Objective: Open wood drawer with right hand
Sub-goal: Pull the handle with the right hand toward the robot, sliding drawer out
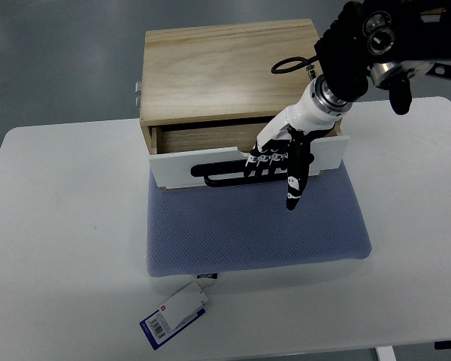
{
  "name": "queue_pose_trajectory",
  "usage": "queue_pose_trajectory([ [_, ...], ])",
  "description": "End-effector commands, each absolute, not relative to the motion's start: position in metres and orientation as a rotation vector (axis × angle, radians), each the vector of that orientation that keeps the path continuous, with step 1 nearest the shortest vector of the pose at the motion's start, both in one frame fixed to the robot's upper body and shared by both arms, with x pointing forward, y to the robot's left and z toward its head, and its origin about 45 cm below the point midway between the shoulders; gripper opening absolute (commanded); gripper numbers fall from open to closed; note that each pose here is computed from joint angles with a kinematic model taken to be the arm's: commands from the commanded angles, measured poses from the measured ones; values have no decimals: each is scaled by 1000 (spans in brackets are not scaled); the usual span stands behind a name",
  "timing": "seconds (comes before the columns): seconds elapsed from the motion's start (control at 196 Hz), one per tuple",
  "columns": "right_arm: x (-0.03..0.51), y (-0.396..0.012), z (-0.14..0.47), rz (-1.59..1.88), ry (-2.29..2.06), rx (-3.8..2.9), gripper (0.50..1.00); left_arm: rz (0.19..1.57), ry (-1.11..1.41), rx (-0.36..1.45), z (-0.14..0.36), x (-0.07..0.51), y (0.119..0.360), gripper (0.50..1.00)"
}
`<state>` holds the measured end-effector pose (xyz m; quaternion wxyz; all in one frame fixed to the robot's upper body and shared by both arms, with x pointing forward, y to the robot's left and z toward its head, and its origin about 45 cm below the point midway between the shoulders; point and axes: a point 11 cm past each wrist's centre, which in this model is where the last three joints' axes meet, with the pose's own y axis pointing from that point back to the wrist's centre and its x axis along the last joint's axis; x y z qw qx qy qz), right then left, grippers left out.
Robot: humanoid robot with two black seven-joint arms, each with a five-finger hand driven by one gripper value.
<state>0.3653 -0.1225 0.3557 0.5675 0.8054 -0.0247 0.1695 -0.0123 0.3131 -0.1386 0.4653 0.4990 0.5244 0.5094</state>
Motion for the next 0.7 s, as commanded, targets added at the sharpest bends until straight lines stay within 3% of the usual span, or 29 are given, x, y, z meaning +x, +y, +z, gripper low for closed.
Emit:
queue_pose_trajectory([
  [0.0, 362, -123, 354, 394, -47, 1894, 934, 1254, 1290, 1223, -139, -12, 313, 1000],
  [0.696, 351, -118, 357, 363, -21, 1933, 936, 1254, 1290, 1223, -139, -12, 313, 1000],
])
